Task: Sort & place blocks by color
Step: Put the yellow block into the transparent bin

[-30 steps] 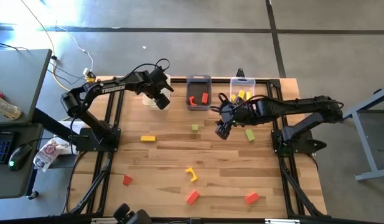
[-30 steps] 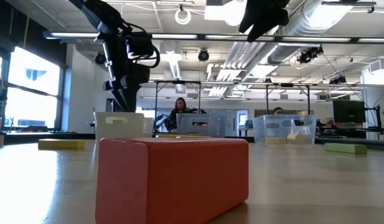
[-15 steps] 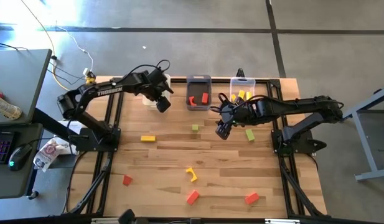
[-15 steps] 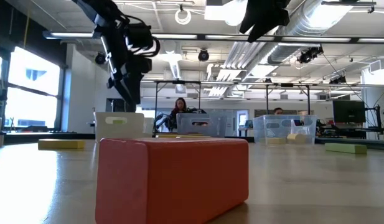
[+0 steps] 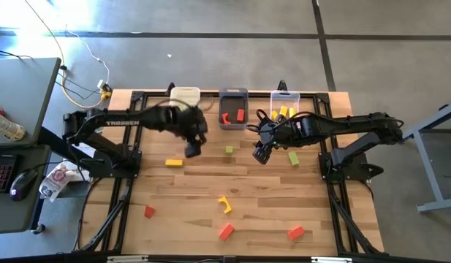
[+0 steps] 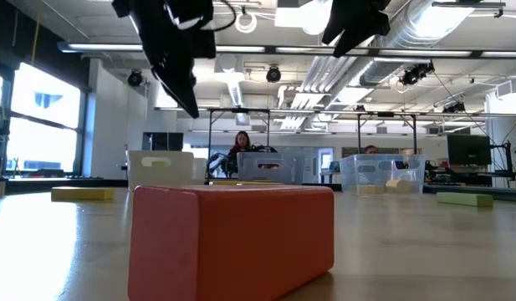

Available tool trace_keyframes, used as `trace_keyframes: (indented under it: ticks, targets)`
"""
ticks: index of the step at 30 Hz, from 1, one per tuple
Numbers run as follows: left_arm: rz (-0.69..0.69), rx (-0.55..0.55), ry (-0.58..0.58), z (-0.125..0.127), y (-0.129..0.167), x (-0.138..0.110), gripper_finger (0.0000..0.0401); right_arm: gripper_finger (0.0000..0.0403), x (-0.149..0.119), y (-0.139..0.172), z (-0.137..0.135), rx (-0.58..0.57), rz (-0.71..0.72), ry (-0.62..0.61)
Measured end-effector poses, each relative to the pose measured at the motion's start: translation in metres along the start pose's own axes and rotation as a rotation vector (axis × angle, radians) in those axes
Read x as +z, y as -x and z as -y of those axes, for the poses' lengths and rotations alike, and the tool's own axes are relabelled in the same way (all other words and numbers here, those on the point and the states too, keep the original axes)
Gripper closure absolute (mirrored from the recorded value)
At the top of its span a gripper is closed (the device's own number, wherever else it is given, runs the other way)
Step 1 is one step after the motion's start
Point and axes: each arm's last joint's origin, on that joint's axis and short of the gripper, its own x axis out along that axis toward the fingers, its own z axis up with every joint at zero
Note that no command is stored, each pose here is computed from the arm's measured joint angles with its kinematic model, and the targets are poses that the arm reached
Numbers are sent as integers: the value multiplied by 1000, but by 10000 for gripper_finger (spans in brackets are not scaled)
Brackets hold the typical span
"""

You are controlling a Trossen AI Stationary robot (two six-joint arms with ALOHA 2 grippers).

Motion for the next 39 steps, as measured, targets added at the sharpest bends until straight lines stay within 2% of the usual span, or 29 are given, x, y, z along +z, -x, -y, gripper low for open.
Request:
trace_keyframes:
  ticks: [6, 11, 14, 19, 23, 30, 39]
  targets:
    - [89, -74, -157, 48, 2, 7, 196, 178, 0, 0, 0, 0, 0, 0]
    - [115, -37, -243, 72, 2, 7, 195, 178, 0, 0, 0, 0, 0, 0]
    - [151, -58, -206, 84, 3, 9, 195, 178, 0, 0, 0, 0, 0, -13]
    - [207, -106, -71, 105, 2, 11, 195, 178, 0, 0, 0, -1, 0, -19]
    - [238, -82, -8, 122, 1, 9, 195, 178, 0, 0, 0, -1, 0, -17]
    - [295, -57, -19, 153, -1, 5, 194, 178, 0, 0, 0, -2, -3, -16]
    - [271, -75, -85, 183, -23, -4, 194, 178, 0, 0, 0, -2, -3, -17]
